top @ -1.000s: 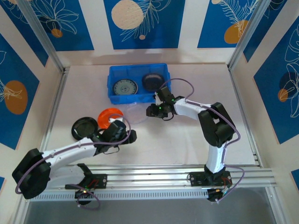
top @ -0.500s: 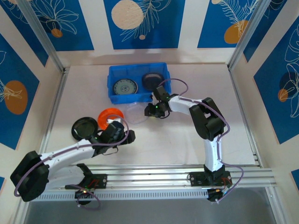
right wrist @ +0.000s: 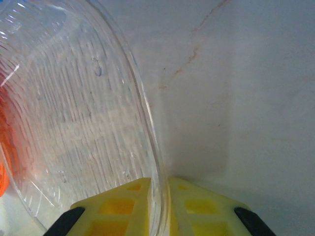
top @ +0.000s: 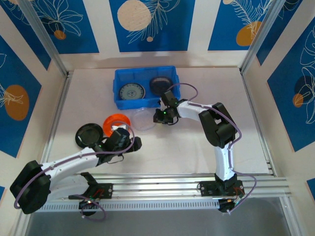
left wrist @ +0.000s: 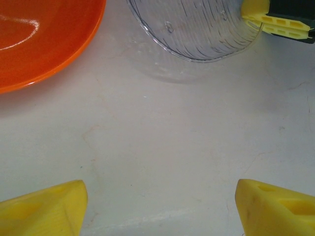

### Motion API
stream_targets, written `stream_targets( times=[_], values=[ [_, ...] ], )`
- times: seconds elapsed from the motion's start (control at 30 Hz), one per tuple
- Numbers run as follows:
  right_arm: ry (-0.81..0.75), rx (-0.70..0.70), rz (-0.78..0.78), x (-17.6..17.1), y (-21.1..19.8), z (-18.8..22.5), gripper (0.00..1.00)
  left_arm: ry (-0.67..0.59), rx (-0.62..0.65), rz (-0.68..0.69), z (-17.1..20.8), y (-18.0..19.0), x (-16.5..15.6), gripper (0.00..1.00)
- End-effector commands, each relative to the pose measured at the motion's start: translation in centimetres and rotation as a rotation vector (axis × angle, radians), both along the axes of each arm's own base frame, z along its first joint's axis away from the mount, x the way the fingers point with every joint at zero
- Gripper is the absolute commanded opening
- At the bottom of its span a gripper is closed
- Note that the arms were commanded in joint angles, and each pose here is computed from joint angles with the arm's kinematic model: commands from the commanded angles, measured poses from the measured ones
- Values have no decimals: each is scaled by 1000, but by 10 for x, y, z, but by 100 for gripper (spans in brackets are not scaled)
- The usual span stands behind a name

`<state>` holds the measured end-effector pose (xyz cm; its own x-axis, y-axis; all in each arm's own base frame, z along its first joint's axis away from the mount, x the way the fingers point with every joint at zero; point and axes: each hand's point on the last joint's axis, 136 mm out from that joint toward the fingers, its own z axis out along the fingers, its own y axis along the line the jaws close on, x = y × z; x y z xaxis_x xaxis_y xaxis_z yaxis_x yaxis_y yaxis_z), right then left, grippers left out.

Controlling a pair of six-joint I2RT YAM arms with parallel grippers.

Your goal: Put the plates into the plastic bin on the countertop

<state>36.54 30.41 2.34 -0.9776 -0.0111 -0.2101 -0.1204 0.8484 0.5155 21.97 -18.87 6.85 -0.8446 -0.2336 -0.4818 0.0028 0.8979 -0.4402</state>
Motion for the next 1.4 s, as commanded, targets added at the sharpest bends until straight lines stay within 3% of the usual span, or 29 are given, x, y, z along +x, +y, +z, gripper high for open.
stream_targets(
  times=[0.0,0.2,0.63,1.1,1.2,1.37],
  values=[
    [18,15,4,-5,4,-1,13,-12,-6,19,4,4,3,79],
    [4,21,-21,-6,-2,12,0,-31,25,15,14,9,7,79],
    [-47,-3,-38,-48,-47,68,0,-124,59,-11,56,16,40,78],
    [-10,64,-89,-74,-59,85,0,-106,-184,42,58,-30,72,60],
    [-6,62,-94,-71,-59,82,0,-96,-211,44,57,-35,74,54],
    [-2,83,-86,-68,-52,82,0,-94,-214,54,58,-33,74,54]
  ],
)
